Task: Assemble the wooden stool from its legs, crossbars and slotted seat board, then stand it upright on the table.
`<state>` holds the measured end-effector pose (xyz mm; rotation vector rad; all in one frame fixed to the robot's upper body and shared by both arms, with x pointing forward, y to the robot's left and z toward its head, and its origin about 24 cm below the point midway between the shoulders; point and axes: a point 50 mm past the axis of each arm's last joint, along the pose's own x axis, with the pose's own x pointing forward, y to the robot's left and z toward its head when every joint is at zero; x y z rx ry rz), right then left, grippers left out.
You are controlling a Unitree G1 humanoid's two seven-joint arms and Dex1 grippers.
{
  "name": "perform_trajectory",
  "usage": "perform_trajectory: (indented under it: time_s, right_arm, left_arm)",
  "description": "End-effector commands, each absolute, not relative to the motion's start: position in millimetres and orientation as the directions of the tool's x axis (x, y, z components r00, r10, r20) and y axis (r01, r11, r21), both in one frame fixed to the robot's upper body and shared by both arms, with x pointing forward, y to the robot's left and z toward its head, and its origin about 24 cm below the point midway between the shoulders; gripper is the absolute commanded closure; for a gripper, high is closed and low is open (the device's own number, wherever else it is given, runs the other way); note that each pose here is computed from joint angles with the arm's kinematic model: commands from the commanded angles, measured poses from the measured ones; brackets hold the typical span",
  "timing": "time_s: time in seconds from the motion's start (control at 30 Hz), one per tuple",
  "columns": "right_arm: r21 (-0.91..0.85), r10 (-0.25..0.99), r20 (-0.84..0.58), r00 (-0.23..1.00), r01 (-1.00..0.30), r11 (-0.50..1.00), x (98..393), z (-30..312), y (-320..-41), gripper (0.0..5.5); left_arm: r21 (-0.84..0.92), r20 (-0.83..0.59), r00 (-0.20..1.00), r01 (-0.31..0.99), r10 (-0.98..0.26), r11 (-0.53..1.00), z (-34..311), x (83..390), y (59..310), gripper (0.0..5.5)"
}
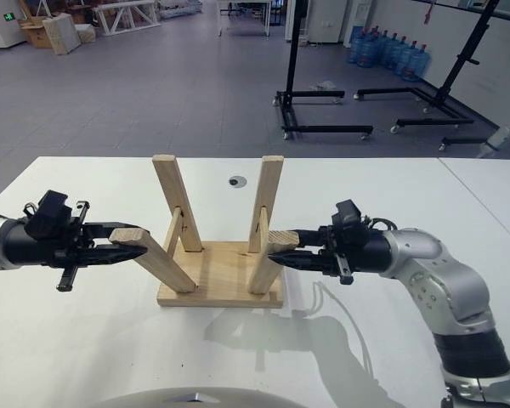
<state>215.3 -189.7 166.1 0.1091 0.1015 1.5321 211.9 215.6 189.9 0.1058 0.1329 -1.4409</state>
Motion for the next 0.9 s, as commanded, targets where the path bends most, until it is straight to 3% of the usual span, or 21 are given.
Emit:
perform_trajectory:
  time_s: [0.03, 0.17, 0.3, 0.73, 0.77, 0.83, 0.9]
  right_arm:
    - [0.403, 0.999, 0.005, -0.037, -0.914, -0.036, 218, 160, -186, 4.34]
    - [0.543, 0.998, -0.023, -0.067, -0.838, -0.044, 237, 171, -182, 4.34]
    - [0.683, 0.988, -0.082, -0.128, -0.730, -0.037, 251, 173, -178, 4.34]
    - [0.760, 0.976, -0.183, -0.119, -0.647, 0.064, 309, 157, -152, 4.36]
    - [0.761, 0.978, -0.183, -0.102, -0.644, 0.075, 314, 158, -150, 3.95]
    - [0.760, 0.978, -0.193, -0.082, -0.643, 0.096, 322, 158, -149, 3.62]
    - [0.750, 0.977, -0.209, -0.048, -0.648, 0.129, 331, 158, -149, 3.20]
  left_arm:
    - [-0.281, -0.168, 0.086, 0.951, -0.982, 0.132, 181, 210, 214, 4.39]
    - [-0.431, -0.158, 0.091, 0.889, -0.983, 0.152, 184, 212, 218, 4.39]
    - [-0.497, -0.246, 0.127, 0.834, -0.961, 0.238, 167, 224, 229, 4.40]
    - [-0.549, -0.345, 0.295, 0.707, -0.891, 0.446, 119, 287, 241, 4.43]
    - [-0.539, -0.349, 0.314, 0.703, -0.883, 0.463, 118, 291, 242, 4.43]
    - [-0.512, -0.373, 0.349, 0.695, -0.860, 0.504, 115, 300, 245, 4.43]
    - [-0.492, -0.388, 0.377, 0.687, -0.841, 0.535, 114, 308, 247, 3.96]
